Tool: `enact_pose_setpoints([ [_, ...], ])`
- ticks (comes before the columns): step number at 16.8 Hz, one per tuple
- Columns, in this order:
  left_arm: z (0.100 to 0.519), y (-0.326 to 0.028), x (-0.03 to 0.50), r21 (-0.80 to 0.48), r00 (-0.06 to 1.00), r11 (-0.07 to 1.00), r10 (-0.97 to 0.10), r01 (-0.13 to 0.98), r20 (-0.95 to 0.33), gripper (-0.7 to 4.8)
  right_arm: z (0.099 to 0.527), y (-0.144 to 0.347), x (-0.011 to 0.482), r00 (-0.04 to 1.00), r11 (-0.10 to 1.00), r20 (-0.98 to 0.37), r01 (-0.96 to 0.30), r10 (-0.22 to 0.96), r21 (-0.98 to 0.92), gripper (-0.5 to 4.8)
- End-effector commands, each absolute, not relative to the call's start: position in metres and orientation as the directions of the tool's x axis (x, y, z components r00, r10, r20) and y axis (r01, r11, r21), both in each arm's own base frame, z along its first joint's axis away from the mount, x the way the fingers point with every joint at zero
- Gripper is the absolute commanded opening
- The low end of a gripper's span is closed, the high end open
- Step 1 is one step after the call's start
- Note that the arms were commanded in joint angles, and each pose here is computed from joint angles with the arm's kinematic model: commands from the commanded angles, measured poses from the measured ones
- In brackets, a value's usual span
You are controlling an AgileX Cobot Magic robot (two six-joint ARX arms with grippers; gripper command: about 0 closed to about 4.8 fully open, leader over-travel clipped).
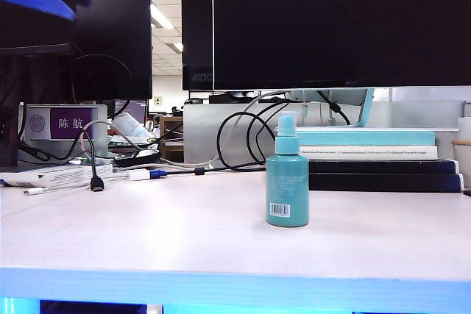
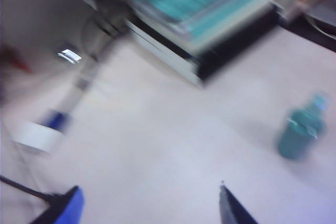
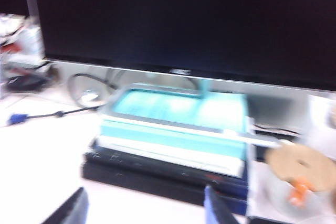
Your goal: Pick up the sprayer with the left hand, pick up its lid with the right hand then put the lid on the sprayer.
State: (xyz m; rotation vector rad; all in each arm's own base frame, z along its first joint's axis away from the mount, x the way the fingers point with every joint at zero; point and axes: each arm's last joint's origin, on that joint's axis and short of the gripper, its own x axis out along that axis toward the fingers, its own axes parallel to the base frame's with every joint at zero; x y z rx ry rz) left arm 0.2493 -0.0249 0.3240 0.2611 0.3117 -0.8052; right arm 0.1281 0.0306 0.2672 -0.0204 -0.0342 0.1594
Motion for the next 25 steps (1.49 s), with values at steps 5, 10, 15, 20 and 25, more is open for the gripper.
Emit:
enact_pose_setpoints([
  [5, 0.282, -0.019, 0.205, 0.077, 0.846, 0.842, -0.532, 0.533, -0.032, 3.26, 0.223, 0.024, 0.1, 0.967, 0.976, 0.187, -0.195, 0.175, 0.092, 1.43],
  [10, 0.251, -0.014, 0.159, 0.086, 0.915, 0.919, -0.392, 0.385, 0.097, 3.04, 0.209, 0.022, 0.094, 0.963, 0.976, 0.207, -0.197, 0.174, 0.093, 1.43],
  [15, 0.235, -0.003, 0.126, 0.053, 0.943, 0.967, -0.256, 0.25, 0.213, 3.04, 0.173, 0.024, 0.1, 0.981, 0.967, 0.072, -0.189, 0.179, 0.171, 1.12],
  [20, 0.21, 0.011, 0.115, -0.062, 0.962, 0.979, -0.178, 0.195, 0.208, 3.04, 0.173, 0.024, 0.1, 0.982, 0.977, 0.069, -0.184, 0.178, 0.108, 0.61],
  [25, 0.197, 0.012, 0.113, -0.102, 0.986, 0.986, -0.121, 0.132, 0.111, 2.05, 0.173, 0.022, 0.101, 0.993, 0.991, 0.069, -0.101, 0.095, 0.09, 0.01],
])
